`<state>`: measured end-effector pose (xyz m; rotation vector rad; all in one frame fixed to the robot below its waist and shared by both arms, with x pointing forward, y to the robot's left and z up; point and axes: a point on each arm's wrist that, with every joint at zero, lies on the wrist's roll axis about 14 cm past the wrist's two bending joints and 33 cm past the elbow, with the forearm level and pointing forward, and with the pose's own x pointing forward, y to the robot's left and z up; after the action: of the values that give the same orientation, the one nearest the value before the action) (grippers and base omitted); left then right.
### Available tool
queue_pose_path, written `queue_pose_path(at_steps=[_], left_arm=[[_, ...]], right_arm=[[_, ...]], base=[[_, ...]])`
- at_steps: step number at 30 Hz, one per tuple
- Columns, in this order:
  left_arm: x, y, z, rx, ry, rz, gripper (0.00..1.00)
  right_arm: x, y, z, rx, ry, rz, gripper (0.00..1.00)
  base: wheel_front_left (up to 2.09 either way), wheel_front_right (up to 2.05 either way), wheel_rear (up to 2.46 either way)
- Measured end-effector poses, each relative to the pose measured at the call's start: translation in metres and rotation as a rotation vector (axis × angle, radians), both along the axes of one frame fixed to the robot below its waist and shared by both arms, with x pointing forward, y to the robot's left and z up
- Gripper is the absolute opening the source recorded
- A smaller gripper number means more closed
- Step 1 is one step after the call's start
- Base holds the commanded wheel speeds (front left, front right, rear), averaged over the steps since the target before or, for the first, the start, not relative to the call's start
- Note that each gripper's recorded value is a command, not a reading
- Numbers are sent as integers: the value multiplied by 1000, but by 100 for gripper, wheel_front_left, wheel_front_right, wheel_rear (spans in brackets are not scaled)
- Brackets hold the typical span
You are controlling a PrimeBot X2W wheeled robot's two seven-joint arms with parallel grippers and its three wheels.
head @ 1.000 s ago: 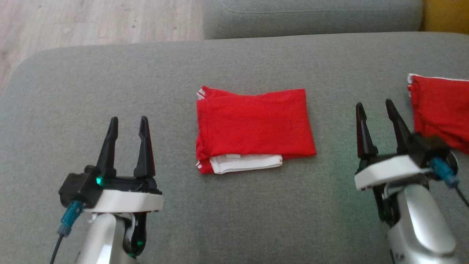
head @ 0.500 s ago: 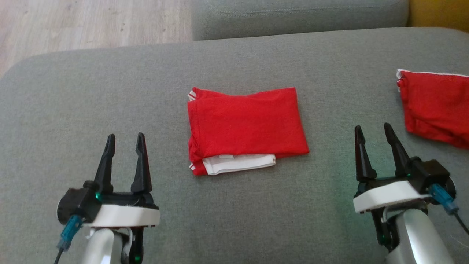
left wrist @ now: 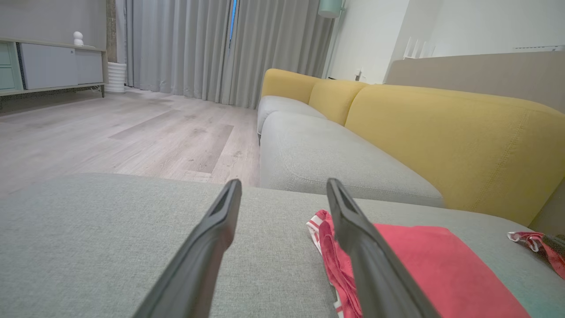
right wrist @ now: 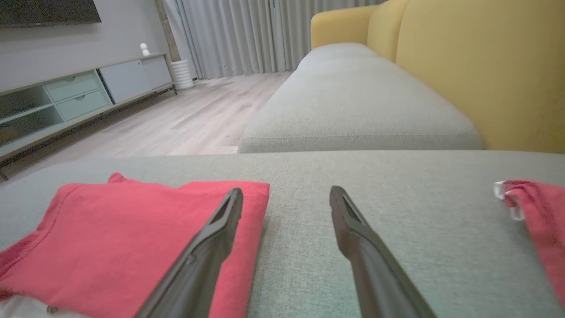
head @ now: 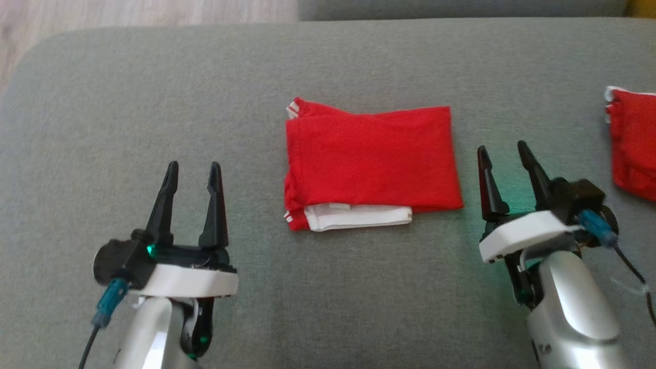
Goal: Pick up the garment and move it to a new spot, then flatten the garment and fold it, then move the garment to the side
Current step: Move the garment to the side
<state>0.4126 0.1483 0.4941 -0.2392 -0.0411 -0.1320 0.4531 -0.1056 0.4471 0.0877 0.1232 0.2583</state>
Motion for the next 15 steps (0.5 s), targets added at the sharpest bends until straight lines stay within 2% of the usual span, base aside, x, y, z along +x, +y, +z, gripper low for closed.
queue_pose_path(at_steps=[9,15], left_arm=[[4,6,-5,-7,17,10,100],[3,14,-10,-1,31,31,100]], right_arm=[[8,33,-62,25,263,74,100],[13,57,-77,24,333,142,100]], base=[[0,0,0],[0,0,0]])
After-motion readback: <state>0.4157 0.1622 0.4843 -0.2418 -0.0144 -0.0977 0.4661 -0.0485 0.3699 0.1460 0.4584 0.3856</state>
